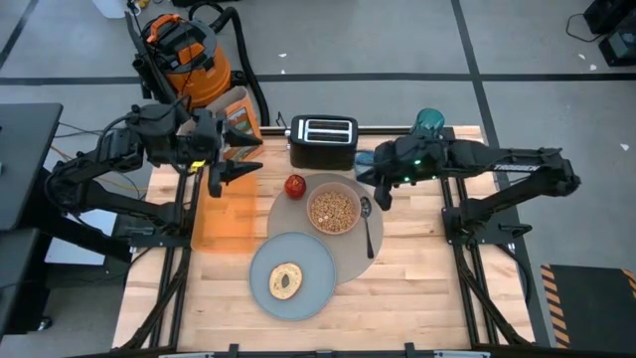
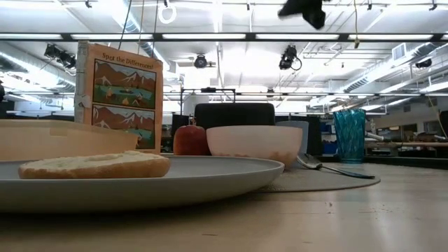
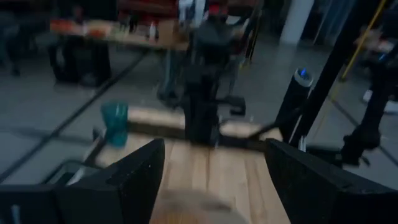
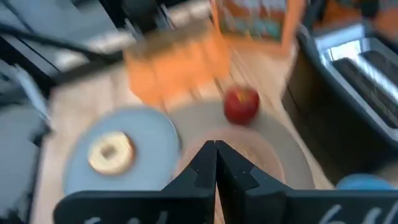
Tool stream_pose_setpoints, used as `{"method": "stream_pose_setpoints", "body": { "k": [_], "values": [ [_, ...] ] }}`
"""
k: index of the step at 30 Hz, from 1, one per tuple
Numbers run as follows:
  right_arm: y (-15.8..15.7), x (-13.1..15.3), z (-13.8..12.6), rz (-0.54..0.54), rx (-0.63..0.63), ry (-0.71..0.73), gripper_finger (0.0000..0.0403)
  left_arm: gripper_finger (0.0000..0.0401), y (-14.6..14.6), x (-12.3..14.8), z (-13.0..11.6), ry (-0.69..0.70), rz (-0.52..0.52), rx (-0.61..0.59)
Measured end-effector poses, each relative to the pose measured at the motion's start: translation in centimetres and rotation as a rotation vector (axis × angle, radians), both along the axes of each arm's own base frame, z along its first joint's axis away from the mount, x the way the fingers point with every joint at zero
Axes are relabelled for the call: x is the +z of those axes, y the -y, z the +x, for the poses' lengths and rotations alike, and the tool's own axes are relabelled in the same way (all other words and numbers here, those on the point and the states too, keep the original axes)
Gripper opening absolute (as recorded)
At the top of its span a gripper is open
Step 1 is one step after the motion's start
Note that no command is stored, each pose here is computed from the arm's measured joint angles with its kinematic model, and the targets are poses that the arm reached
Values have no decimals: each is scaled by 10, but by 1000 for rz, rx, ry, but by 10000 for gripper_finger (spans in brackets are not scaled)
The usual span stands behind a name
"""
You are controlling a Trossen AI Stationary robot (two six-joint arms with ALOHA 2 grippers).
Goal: Arrange a breakfast setting
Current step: Adjust the orange bowl on the gray table mat
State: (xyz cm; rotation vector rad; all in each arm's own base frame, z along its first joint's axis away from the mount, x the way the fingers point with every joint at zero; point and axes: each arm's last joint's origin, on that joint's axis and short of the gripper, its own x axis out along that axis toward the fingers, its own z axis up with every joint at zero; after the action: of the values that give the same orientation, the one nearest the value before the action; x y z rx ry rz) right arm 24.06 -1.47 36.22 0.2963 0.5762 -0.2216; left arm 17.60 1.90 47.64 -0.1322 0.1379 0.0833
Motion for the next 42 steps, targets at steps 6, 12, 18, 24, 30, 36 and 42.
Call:
{"method": "stream_pose_setpoints", "body": {
  "k": [6,12,18,24,30,36,42],
  "values": [
    [-5,36,-18,-57,131,274,6,216,7,6,7,73,29,-98],
    [-9,49,-53,-88,175,545,7,97,15,-3,24,12,19,-154],
    [-14,12,-90,-17,84,663,9,10,17,-7,35,-1,-13,-191],
    [-14,-32,-118,10,50,615,21,9,7,-30,43,32,-6,-116],
    [-14,-76,-126,-79,86,510,22,10,-12,-78,45,64,-37,-30],
    [-13,-112,-120,-83,70,438,22,33,-16,-114,52,-38,-68,-15],
    [-11,-123,-117,-158,30,452,22,32,-17,-135,56,-59,-61,13]
  ]
}}
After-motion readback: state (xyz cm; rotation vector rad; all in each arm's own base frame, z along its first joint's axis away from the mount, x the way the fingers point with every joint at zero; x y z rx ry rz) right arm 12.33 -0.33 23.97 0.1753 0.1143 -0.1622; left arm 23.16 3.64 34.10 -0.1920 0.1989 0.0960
